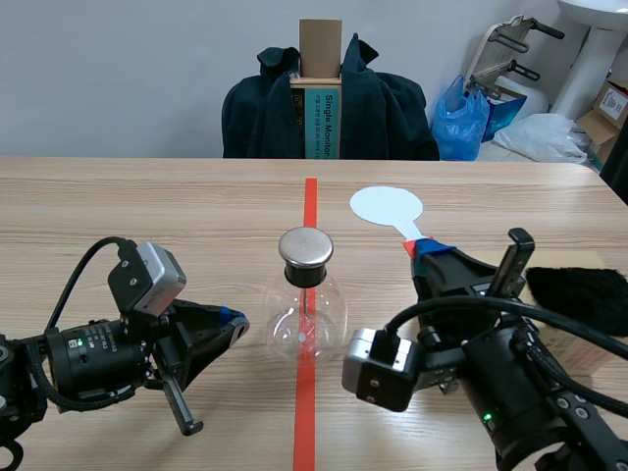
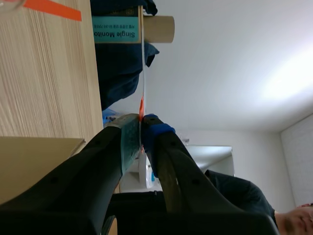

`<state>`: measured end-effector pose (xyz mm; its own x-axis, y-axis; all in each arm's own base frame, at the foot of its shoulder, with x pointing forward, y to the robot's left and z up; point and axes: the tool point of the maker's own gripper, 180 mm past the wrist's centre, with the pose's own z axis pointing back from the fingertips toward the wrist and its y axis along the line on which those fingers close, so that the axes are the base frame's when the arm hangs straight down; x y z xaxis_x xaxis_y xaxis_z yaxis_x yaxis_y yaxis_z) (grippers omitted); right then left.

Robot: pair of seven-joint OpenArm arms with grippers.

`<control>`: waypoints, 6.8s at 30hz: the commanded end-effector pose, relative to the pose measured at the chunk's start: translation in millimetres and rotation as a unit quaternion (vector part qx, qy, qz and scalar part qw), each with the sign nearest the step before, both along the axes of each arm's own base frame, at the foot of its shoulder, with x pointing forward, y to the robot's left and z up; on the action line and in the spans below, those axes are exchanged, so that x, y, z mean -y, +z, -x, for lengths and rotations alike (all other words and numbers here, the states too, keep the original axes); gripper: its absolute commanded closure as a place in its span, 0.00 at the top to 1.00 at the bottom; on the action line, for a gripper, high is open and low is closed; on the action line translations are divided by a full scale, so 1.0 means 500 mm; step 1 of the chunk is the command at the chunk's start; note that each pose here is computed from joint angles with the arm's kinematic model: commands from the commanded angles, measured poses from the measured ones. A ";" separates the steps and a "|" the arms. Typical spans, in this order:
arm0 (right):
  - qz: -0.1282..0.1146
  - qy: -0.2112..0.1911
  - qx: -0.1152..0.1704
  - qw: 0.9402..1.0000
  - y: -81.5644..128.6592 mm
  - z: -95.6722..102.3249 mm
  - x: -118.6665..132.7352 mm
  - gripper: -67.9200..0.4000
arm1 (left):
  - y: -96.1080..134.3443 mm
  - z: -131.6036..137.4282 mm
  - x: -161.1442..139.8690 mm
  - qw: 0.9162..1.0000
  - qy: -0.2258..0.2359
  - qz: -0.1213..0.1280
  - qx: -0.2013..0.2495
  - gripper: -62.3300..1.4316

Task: Do the electroscope experiment.
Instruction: 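Move the plate toward and away from the electroscope, then hold the plate still at the electroscope, then move the plate toward and away from the electroscope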

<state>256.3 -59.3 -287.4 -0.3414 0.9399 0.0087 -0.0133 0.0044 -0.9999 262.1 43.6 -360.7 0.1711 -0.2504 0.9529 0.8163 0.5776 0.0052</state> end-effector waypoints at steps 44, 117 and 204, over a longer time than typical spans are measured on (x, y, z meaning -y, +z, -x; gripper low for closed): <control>0.008 0.180 0.015 0.984 0.012 0.061 -0.102 0.02 | 0.016 -0.003 0.009 1.000 0.001 0.016 0.008 0.05; 0.007 0.162 0.026 0.986 0.019 0.052 -0.092 0.02 | 0.016 -0.003 0.009 1.000 0.001 0.016 0.008 0.05; 0.008 0.174 0.028 0.984 0.021 0.056 -0.099 0.02 | 0.016 -0.003 0.009 1.000 0.001 0.016 0.008 0.05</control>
<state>224.2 -7.1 -284.9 -0.6478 0.7617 -0.0124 0.0100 -0.0078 -0.9999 262.4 43.8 -360.7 0.1705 -0.2508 0.9529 0.8155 0.5788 0.0064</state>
